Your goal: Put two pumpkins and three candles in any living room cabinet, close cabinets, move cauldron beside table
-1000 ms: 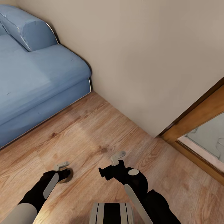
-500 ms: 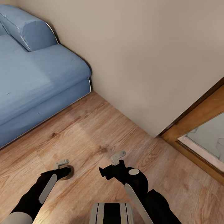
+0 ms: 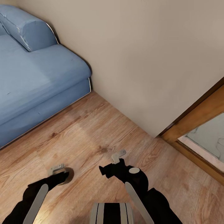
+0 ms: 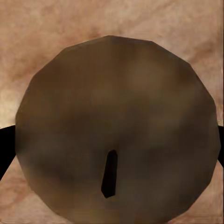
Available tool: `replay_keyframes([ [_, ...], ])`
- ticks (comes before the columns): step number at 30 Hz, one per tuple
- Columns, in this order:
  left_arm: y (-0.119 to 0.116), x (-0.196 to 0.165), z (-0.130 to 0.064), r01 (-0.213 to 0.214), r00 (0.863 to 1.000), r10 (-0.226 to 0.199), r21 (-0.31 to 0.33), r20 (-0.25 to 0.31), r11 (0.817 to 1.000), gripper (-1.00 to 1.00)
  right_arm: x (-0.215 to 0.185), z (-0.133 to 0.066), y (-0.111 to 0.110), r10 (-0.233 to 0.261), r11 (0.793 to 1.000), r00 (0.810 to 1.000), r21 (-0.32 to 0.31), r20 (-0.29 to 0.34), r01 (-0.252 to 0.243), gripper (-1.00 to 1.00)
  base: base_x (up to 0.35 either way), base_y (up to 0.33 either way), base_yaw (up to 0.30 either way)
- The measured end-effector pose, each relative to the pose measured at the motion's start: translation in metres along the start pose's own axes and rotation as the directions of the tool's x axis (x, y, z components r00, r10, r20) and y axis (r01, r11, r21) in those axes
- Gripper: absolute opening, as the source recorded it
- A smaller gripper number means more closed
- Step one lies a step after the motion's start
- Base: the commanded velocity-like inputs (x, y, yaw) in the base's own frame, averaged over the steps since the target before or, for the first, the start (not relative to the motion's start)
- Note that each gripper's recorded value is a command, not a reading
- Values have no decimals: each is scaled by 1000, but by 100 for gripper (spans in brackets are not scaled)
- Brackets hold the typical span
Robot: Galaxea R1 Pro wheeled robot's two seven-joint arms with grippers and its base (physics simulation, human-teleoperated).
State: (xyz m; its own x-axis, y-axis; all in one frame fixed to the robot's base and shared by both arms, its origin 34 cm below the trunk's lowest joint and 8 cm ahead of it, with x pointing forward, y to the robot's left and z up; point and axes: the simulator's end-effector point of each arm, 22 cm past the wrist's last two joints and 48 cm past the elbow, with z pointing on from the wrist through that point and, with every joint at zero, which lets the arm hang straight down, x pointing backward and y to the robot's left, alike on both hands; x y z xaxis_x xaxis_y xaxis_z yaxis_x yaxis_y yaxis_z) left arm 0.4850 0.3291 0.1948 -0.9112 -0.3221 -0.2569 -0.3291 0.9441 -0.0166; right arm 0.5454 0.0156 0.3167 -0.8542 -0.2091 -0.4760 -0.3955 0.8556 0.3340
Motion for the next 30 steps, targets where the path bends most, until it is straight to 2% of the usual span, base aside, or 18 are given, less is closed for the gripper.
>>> replay_keyframes([
  [1,1,5,-7,11,1000,-11,4,-1,1000,-100,0,0,1,0,1000,1000,-1,0,0,100,0,0,0],
  [2,1,19,-20,41,999,-41,16,-10,999,-100,-1,0,2,1,1000,1000,-4,2,-1,100,0,0,0],
  [6,4,52,-32,91,995,-91,1,-51,996,-100,-2,0,5,4,1000,1000,-7,9,-4,100,0,0,0],
  [10,27,65,-43,156,986,-159,-54,-51,986,-100,-3,-1,7,2,1000,1000,-8,11,-2,100,0,0,0],
  [13,40,73,-50,193,979,-197,-70,-48,979,-100,-6,-5,9,-8,1000,1000,-8,17,8,100,0,0,0],
  [20,49,70,-61,228,973,-229,-76,-2,971,-100,-15,-15,15,-23,1000,999,-7,35,24,100,0,0,42],
  [24,52,64,-66,241,971,-239,-73,32,968,-100,-21,-21,17,-30,1000,998,-5,51,30,100,0,0,198],
  [28,58,65,-73,266,961,-259,-76,91,961,-100,-28,-27,18,-39,999,997,2,65,39,100,0,0,267],
  [30,55,65,-75,276,958,-268,-69,98,959,-100,-30,-30,18,-42,999,997,4,71,42,100,0,0,282],
])
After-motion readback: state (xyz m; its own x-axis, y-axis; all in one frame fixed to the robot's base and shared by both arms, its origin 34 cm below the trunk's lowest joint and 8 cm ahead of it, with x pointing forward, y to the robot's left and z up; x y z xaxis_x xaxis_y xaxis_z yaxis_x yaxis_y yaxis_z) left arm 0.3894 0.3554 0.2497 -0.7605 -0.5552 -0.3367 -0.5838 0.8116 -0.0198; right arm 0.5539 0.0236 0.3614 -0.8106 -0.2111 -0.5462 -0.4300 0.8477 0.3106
